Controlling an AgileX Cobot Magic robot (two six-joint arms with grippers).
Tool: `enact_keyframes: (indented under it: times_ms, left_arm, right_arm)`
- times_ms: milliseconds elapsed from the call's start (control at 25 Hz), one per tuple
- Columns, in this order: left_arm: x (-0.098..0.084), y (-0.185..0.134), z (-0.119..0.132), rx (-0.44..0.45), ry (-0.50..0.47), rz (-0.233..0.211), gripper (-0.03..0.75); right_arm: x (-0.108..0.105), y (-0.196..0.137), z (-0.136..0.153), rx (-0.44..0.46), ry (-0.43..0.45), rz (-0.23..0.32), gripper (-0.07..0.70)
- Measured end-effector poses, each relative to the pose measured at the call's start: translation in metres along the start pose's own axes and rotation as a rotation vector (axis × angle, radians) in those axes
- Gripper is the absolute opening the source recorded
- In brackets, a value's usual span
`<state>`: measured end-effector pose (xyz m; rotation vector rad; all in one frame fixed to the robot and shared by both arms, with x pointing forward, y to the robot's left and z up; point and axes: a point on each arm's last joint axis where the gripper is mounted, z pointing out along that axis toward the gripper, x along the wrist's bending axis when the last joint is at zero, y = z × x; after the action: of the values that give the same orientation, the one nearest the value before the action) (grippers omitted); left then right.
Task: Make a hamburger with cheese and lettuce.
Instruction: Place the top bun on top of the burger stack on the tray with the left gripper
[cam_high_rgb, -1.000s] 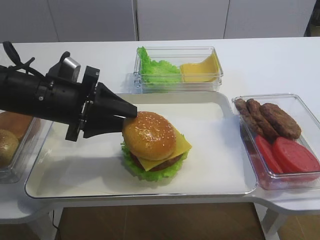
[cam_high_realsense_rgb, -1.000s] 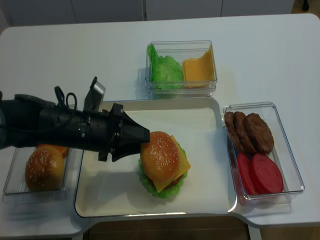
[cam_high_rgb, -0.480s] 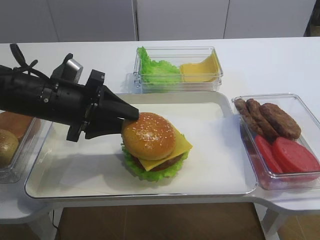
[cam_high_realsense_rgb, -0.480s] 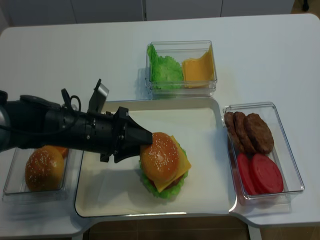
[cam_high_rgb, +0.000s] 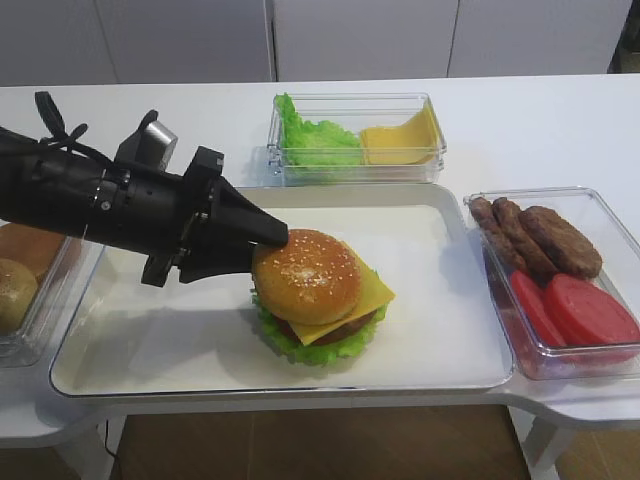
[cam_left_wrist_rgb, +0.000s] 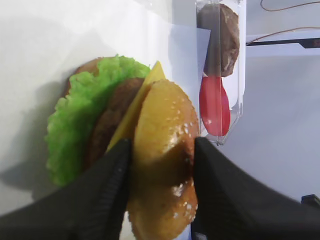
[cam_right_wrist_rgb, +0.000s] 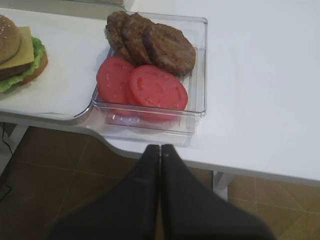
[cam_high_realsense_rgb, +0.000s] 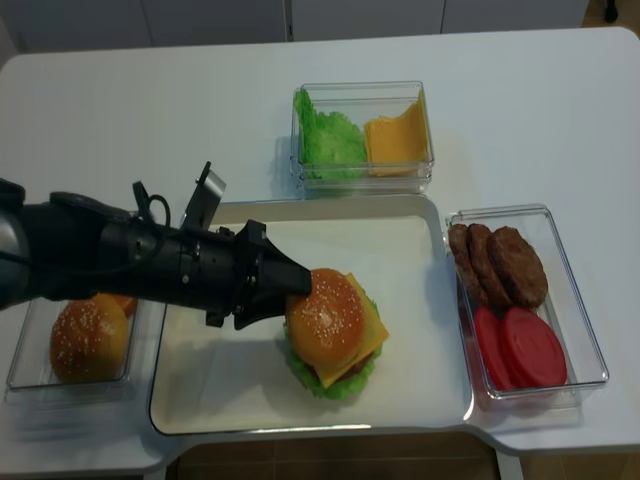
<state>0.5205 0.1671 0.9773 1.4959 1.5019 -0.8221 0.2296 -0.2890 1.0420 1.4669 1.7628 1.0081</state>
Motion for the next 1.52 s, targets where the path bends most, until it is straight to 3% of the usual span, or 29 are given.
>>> enact_keyframes:
  times_ms: [680, 1120, 1520]
  left_arm:
    - [-0.005, 0.004, 0.0, -0.048, -0.048, -0.024, 0.299]
    - [-0.006, 0.002, 0.0, -0.029, -0.065, -0.002, 0.138]
    - [-0.011, 0.003, 0.0, -0.031, -0.117, 0.021, 0.104]
  right_arm:
    - [0.0, 0.0, 0.0, 0.0, 0.0, 0.0, -0.004]
    - [0.0, 0.0, 0.0, 0.0, 0.0, 0.002, -0.004]
    - [0.0, 0.0, 0.0, 0.0, 0.0, 0.002, -0.003]
